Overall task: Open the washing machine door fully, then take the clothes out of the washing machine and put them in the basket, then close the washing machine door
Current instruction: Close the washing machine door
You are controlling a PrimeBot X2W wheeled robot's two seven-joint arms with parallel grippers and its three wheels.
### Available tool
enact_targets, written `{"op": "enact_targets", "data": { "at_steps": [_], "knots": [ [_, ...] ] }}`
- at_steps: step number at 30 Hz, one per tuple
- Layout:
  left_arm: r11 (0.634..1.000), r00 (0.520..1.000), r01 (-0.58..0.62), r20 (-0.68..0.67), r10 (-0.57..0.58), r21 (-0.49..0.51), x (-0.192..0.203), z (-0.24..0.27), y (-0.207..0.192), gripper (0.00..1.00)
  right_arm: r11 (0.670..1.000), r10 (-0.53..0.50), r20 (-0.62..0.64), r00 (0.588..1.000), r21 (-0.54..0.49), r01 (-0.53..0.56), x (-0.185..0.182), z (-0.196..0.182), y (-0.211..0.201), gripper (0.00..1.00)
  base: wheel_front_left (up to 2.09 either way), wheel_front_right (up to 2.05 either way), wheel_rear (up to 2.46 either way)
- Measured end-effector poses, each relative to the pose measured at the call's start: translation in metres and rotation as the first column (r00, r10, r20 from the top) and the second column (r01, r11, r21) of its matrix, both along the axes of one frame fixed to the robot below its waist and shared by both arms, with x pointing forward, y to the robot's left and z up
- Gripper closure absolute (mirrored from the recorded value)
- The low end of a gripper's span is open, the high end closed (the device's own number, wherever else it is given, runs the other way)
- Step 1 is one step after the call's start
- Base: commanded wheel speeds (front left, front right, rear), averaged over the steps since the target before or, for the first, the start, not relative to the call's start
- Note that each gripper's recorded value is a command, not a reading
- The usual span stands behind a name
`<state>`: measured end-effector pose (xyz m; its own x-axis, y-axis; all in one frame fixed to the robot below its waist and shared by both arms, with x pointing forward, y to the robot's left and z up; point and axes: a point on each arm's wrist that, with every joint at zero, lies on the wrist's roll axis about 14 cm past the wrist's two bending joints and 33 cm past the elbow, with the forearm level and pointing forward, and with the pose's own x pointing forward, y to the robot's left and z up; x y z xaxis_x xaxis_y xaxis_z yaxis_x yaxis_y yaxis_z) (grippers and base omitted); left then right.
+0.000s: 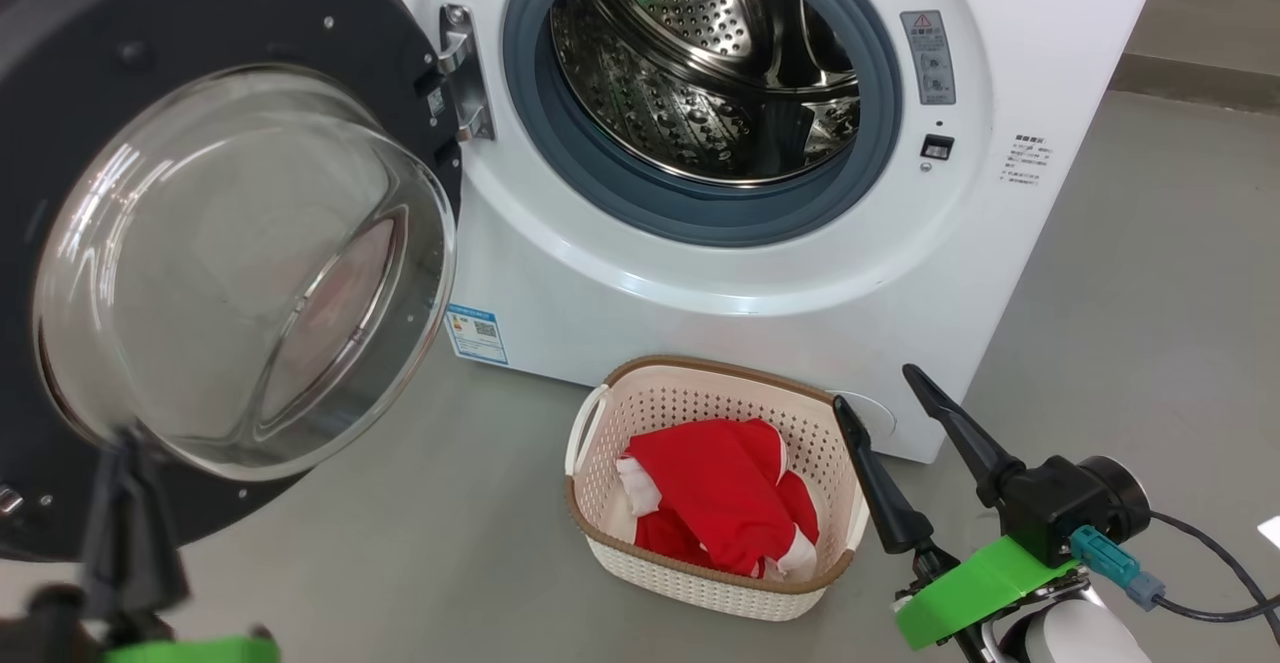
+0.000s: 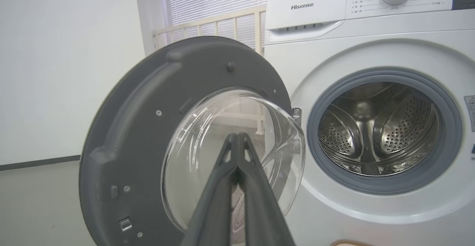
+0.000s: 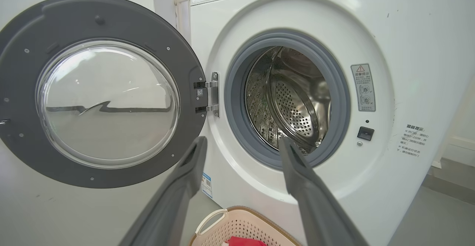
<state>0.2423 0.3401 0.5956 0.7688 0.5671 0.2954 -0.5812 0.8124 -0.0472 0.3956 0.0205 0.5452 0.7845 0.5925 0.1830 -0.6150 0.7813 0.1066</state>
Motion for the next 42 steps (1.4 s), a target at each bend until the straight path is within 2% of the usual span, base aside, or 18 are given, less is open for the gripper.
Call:
{"op": "enact_targets", "data": {
  "at_steps": [5,8,14,18,22,29,33,35,38,42],
  "knots": [
    [0.992,0.991,-0.066,0.120,0.054,0.104,0.002,0.054,0.026,1.00,1.000,-0.010,-0.006,1.000,-0.007,0.010,0.001,-0.003,-0.004,0.00,0.00,0.00,0.00],
    [0.987,0.978,-0.114,0.187,0.090,0.118,0.002,0.081,0.045,1.00,1.000,-0.015,-0.010,1.000,-0.011,0.015,0.002,-0.005,-0.007,0.00,0.00,0.00,0.00],
    [0.986,0.927,-0.158,0.334,0.169,-0.060,0.005,0.109,0.095,1.00,1.000,-0.023,-0.017,1.000,-0.018,0.023,0.002,-0.008,-0.010,0.00,0.00,0.00,0.00],
    [0.962,0.894,-0.113,0.397,0.208,-0.249,0.010,0.111,0.124,1.00,0.999,-0.027,-0.018,0.999,-0.021,0.026,0.002,-0.009,-0.011,0.00,0.00,0.00,0.00],
    [0.893,0.881,-0.054,0.399,0.253,-0.448,0.018,0.096,0.150,1.00,0.999,-0.030,-0.018,0.999,-0.021,0.030,0.002,-0.008,-0.013,0.00,0.00,0.00,0.00],
    [0.709,0.897,0.039,0.338,0.286,-0.704,0.039,0.063,0.177,1.00,0.999,-0.034,-0.025,0.999,-0.022,0.033,0.002,-0.011,-0.014,0.00,0.00,0.00,0.00],
    [0.599,0.922,0.057,0.273,0.276,-0.799,0.051,0.041,0.182,1.00,0.999,-0.032,-0.032,0.999,-0.025,0.031,0.002,-0.014,-0.014,0.00,0.00,0.00,0.00],
    [0.559,0.935,0.058,0.242,0.261,-0.827,0.057,0.031,0.182,1.00,0.999,-0.031,-0.036,0.999,-0.030,0.029,0.001,-0.016,-0.015,0.00,0.00,0.00,0.00],
    [0.509,0.948,0.062,0.211,0.240,-0.858,0.066,0.020,0.179,1.00,0.999,-0.028,-0.042,0.999,-0.037,0.027,0.001,-0.020,-0.016,0.00,0.00,0.00,0.00],
    [0.469,0.959,0.072,0.191,0.211,-0.880,0.073,0.009,0.176,1.00,0.998,-0.035,-0.050,0.998,-0.048,0.033,0.002,-0.025,-0.020,0.00,0.00,0.00,0.00]
  ]
}}
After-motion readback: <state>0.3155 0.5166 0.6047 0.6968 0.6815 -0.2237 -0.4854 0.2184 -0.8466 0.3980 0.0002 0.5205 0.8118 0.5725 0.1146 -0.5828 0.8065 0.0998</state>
